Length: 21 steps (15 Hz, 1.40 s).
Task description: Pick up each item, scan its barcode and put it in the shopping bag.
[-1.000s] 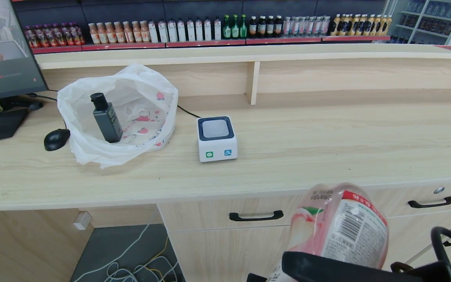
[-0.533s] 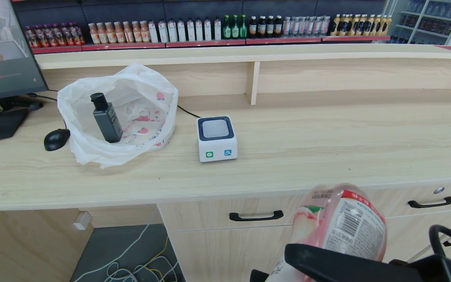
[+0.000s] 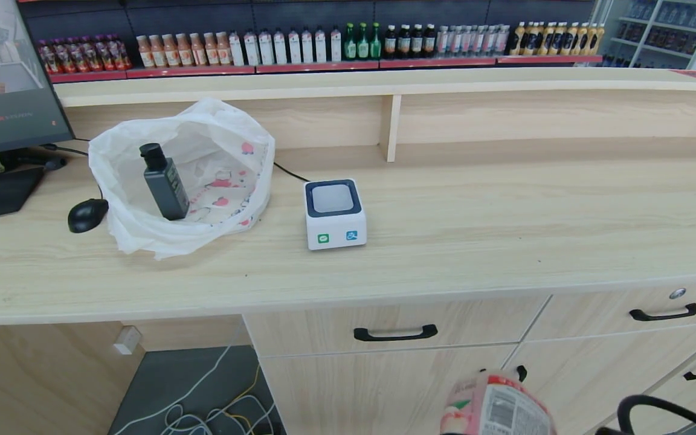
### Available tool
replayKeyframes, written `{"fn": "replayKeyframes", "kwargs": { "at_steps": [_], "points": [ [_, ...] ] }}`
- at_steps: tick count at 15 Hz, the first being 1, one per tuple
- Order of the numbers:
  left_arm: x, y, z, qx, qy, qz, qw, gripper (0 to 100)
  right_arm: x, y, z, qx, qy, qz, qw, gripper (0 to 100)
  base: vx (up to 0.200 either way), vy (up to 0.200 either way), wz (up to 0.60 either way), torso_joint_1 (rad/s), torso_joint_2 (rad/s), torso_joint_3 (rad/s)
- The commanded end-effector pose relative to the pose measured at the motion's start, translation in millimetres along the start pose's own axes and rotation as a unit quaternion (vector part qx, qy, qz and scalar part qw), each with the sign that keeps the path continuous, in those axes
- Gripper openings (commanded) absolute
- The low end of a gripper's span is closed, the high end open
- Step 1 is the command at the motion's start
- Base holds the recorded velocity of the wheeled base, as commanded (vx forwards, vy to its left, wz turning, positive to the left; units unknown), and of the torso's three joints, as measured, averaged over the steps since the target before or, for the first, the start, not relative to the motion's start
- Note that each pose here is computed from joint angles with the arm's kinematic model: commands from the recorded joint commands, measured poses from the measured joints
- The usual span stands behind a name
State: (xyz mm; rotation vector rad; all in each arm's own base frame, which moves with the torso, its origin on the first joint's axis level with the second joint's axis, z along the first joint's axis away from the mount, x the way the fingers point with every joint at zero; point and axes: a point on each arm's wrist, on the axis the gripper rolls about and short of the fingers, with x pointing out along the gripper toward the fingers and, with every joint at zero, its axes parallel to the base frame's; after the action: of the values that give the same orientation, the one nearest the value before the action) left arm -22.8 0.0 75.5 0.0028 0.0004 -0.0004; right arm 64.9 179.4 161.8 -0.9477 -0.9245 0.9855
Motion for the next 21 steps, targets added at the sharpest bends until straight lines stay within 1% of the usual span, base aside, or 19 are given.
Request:
{"fn": "replayKeyframes", "kwargs": {
  "at_steps": [1,4,6,8,9,11,13,15,16,17,18,19,20,21],
  "points": [
    [0.0,0.0,0.0,0.000,0.000,-0.001,1.0000,100,-16.2,19.1,2.6,0.068,0.000,0.053,0.996,0,0.000,0.000,0.00,0.000,0.00,0.000],
    [0.0,0.0,0.0,0.000,0.000,-0.001,1.0000,100,-22.3,21.7,1.6,0.116,0.007,0.062,0.991,0,0.000,0.000,0.00,0.000,0.00,0.000],
    [0.0,0.0,0.0,0.000,0.000,-0.001,1.0000,100,-22.4,27.8,-0.2,0.143,0.013,0.080,0.986,0,0.000,0.000,0.00,0.000,0.00,0.000],
    [0.0,0.0,0.0,0.000,0.000,0.000,1.0000,100,-23.0,26.9,-0.1,0.154,-0.010,0.089,0.984,0,0.000,0.000,0.00,0.000,0.00,0.000],
    [0.0,0.0,0.0,0.000,0.000,-0.001,1.0000,100,-23.5,26.0,0.0,0.189,-0.018,0.093,0.977,0,0.000,0.000,0.00,0.000,0.00,0.000],
    [0.0,0.0,0.0,0.000,0.000,-0.001,1.0000,100,-24.8,21.8,0.1,0.224,-0.017,0.082,0.971,0,0.000,0.000,0.00,0.000,0.00,0.000],
    [0.0,0.0,0.0,0.000,0.000,-0.001,1.0000,100,-24.9,18.4,-2.9,0.265,-0.006,0.071,0.962,0,0.000,0.000,0.00,0.000,0.00,0.000],
    [0.0,0.0,0.0,0.000,0.000,0.000,1.0000,100,-29.8,10.4,-14.8,0.312,0.045,0.025,0.949,0,0.000,0.000,0.00,0.000,0.00,0.000],
    [0.0,0.0,0.0,0.000,0.000,0.000,1.0000,100,-30.1,8.9,-16.6,0.326,0.056,0.013,0.944,0,0.000,0.000,0.00,0.000,0.00,0.000],
    [0.0,0.0,0.0,0.000,0.000,0.000,1.0000,100,-28.7,2.4,-18.0,0.366,0.082,-0.034,0.926,0,0.000,0.000,0.00,0.000,0.00,0.000],
    [0.0,0.0,0.0,0.000,0.000,0.000,1.0000,100,-27.0,-3.3,-17.6,0.385,0.091,-0.065,0.916,0,0.000,0.000,0.00,0.000,0.00,0.000],
    [0.0,0.0,0.0,0.000,0.000,-0.001,1.0000,100,-24.1,-15.9,-16.4,0.429,0.105,-0.135,0.887,0,0.000,0.000,0.00,0.000,0.00,0.000],
    [0.0,0.0,0.0,0.000,0.000,-0.001,1.0000,100,-21.0,-24.9,-15.5,0.460,0.108,-0.182,0.863,0,0.000,0.000,0.00,0.000,0.00,0.000],
    [0.0,0.0,0.0,0.000,0.000,-0.001,1.0000,100,-20.6,-28.9,-16.2,0.478,0.115,-0.212,0.845,0,0.000,0.000,0.00,0.000,0.00,0.000]
  ]
}}
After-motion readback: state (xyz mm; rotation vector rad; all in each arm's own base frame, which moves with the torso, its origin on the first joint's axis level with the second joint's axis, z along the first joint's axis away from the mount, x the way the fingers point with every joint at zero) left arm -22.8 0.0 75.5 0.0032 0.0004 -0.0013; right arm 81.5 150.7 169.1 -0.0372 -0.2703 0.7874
